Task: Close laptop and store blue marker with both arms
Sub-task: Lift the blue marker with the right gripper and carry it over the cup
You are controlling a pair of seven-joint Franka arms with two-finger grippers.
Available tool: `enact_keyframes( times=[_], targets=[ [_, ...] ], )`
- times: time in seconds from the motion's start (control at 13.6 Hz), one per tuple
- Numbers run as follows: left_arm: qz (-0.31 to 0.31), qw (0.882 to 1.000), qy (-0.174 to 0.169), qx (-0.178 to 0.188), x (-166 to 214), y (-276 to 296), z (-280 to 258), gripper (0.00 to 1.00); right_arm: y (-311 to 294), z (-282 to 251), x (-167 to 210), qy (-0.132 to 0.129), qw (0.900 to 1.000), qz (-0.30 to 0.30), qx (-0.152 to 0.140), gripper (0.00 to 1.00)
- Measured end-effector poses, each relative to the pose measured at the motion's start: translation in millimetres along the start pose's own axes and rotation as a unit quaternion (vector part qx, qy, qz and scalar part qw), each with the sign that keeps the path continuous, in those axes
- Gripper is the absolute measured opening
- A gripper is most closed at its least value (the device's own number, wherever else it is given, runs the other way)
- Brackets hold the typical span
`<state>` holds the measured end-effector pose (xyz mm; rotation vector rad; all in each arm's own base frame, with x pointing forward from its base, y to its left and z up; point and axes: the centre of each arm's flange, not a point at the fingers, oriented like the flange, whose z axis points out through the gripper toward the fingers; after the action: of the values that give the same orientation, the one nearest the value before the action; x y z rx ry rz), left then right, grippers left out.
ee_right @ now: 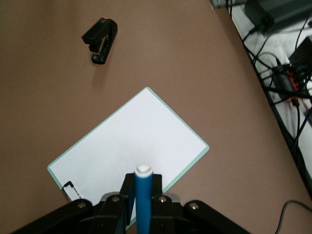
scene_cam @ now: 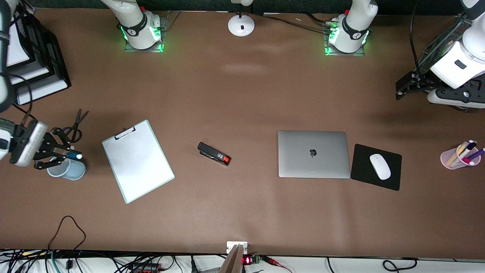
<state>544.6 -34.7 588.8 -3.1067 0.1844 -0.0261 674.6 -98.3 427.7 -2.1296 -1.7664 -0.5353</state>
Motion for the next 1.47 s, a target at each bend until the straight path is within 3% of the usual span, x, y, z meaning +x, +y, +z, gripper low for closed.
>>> enact_keyframes(
  times=[0.29, 0.59, 1.03, 1.47],
  targets=[
    [-0.002, 1.000, -0.007, 0.002, -1.7, -3.1, 0.7, 1.00, -0.2, -13.7, -34.6, 0.073, 0.996, -0.053, 0.019, 0.18],
    [-0.002, 1.000, -0.005, 0.002, -1.3, -3.1, -1.7, 1.00, 9.6, -18.3, -107.2, 0.142, 0.987, -0.071, 0.011, 0.18],
    [-0.002, 1.000, -0.007, 0.001, 0.0, -3.1, 0.8, 1.00, 17.5, -8.7, -158.2, 0.187, 0.979, -0.077, -0.015, 0.18],
    [0.002, 1.000, -0.018, 0.001, 1.1, 0.0, 1.6, 1.00, 19.5, 0.2, -190.8, 0.191, 0.979, -0.063, -0.020, 0.18]
  ],
)
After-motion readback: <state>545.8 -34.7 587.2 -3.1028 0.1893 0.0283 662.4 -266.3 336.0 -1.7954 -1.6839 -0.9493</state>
